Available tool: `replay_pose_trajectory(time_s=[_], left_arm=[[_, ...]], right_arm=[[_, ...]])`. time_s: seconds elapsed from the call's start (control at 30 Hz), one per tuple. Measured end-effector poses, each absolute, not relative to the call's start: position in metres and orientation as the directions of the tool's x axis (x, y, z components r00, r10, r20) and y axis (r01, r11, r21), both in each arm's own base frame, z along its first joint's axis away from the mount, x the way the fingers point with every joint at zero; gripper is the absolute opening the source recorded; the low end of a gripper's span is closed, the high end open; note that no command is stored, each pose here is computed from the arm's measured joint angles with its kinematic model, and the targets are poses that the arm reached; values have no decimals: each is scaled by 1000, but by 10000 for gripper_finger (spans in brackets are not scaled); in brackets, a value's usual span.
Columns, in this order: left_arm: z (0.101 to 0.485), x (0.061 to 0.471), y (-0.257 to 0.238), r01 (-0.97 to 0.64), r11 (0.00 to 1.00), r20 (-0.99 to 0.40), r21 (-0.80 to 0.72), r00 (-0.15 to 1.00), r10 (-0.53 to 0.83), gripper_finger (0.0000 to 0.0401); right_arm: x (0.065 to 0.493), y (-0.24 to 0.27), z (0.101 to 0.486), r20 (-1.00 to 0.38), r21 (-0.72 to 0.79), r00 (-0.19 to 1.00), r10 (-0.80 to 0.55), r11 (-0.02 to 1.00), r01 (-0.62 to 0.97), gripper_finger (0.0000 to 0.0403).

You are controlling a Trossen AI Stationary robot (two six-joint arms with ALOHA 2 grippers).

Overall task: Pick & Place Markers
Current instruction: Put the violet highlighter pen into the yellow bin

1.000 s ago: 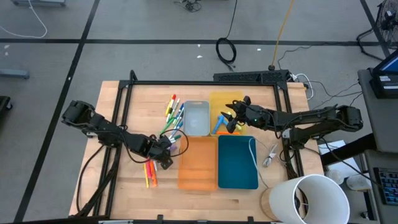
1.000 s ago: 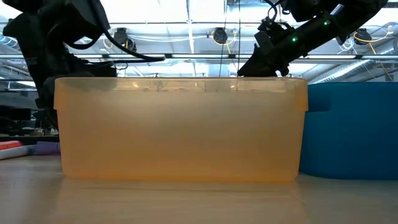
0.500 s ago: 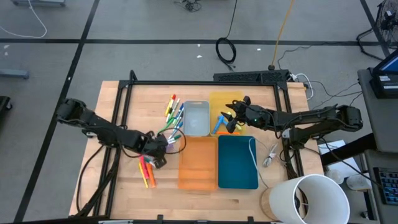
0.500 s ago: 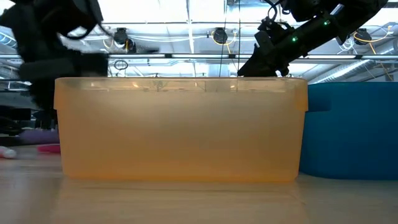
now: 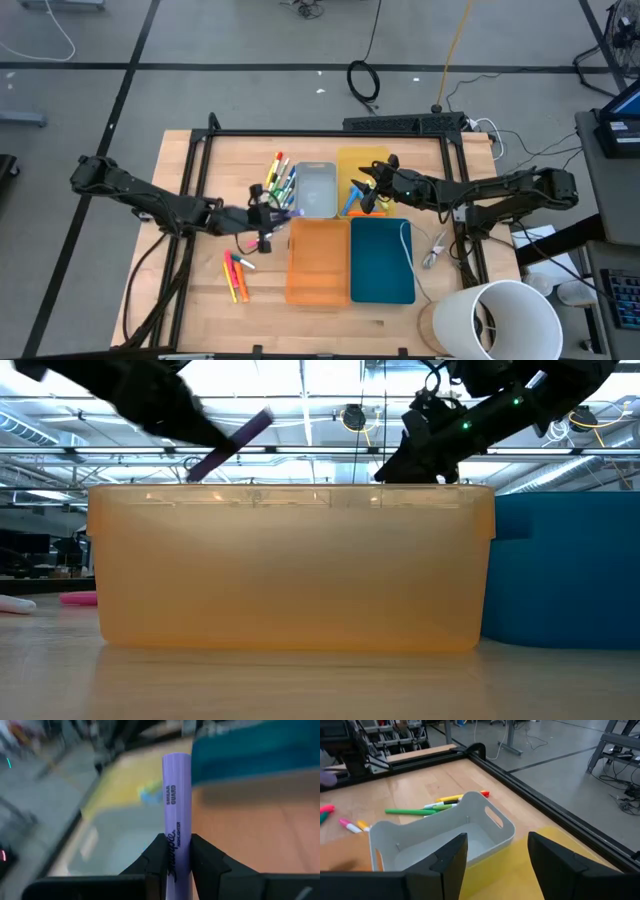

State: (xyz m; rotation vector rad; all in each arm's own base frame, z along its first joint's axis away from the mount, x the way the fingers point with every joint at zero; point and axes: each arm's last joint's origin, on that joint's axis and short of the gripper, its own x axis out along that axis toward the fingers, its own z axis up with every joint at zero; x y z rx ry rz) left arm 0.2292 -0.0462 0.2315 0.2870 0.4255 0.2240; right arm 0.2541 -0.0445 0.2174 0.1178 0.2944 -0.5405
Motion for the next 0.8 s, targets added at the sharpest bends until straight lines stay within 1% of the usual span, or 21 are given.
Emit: replay_pose_trajectory(time_s=[0.07, 0.13, 0.23, 0.3, 0.43, 0.57, 0.7, 0.8], left_arm=[[239, 235, -36, -120, 939, -305, 323, 926, 223, 63], [247, 241, -23, -68, 951, -243, 301, 959, 146, 63], [258, 245, -2, 27, 967, -129, 255, 992, 7, 63], [261, 250, 10, 71, 970, -74, 233, 996, -56, 63], [252, 256, 23, 112, 976, -91, 189, 991, -96, 63], [240, 265, 26, 113, 979, -119, 171, 988, -93, 63], [234, 271, 26, 113, 979, -112, 170, 989, -95, 63], [233, 275, 27, 113, 979, -109, 168, 990, -95, 63]], right_arm=[[258, -45, 214, -302, 21, 821, -486, 857, 515, 196], [262, -44, 213, -287, 20, 848, -446, 882, 471, 196], [269, -41, 214, -232, 44, 911, -341, 932, 360, 196], [274, -38, 216, -174, 39, 946, -273, 958, 283, 196], [283, -30, 221, -52, -44, 975, -215, 976, 213, 196], [289, -20, 223, 55, -138, 982, -179, 973, 185, 196], [293, -10, 224, 118, -159, 989, -87, 982, 106, 196], [296, -6, 224, 130, -137, 990, -57, 988, 75, 196]])
